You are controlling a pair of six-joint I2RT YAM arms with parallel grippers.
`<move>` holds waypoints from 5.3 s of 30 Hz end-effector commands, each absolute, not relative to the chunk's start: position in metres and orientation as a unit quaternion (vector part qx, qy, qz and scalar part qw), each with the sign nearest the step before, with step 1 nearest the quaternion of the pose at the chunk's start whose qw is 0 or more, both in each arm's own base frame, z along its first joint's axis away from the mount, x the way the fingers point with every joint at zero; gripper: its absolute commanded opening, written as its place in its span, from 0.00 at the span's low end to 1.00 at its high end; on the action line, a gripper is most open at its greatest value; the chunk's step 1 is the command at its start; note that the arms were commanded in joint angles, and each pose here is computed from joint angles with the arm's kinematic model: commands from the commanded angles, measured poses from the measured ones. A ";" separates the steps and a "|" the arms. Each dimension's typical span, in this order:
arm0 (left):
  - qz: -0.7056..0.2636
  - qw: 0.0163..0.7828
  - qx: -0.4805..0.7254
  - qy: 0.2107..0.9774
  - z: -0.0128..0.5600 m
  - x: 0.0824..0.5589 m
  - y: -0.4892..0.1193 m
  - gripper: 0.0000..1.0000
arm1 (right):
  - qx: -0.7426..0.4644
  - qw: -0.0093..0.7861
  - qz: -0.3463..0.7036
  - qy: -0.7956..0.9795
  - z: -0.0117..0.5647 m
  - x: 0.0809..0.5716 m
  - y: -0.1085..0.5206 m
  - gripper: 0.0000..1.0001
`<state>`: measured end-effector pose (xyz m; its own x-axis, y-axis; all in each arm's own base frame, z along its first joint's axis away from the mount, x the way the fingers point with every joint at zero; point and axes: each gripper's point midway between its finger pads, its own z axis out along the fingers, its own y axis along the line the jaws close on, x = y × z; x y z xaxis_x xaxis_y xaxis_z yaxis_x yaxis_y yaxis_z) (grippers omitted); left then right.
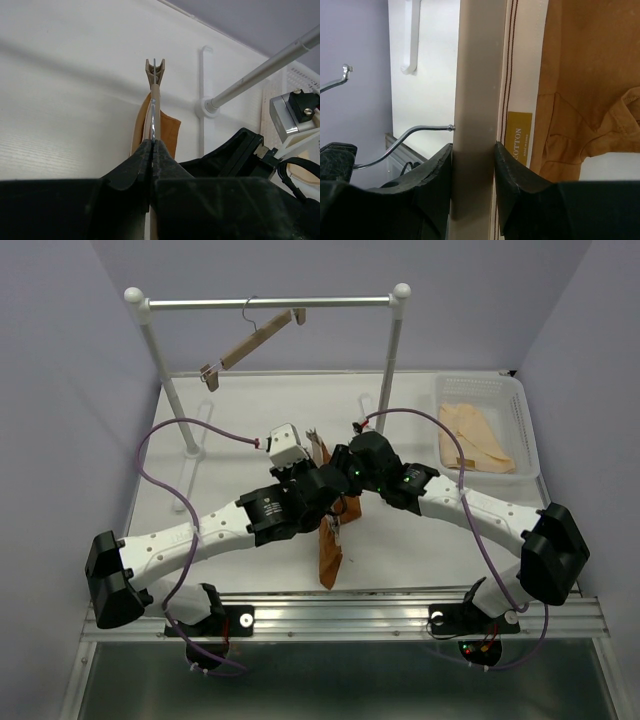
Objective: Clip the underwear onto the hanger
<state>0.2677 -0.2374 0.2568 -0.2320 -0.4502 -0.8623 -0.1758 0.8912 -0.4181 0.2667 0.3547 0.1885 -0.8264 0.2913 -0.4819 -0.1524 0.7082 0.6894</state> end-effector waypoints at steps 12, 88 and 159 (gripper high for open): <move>-0.198 0.616 -0.212 0.732 0.322 0.264 -0.232 0.99 | 0.013 0.354 0.449 0.820 0.247 0.281 0.360 0.09; -0.230 0.611 -0.340 0.677 0.307 0.228 -0.130 0.99 | 0.240 0.649 0.509 0.512 0.485 0.508 0.301 0.41; -0.198 0.439 -0.282 0.830 0.166 0.263 -0.129 0.99 | 0.224 0.465 0.067 0.854 0.145 0.290 0.109 1.00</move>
<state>0.2521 -0.1216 0.1566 -0.4519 -0.6576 -0.6028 -0.3569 0.7525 -0.5535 0.2800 0.1137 0.1321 -0.5322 0.4159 -0.7374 0.2901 0.9079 0.3027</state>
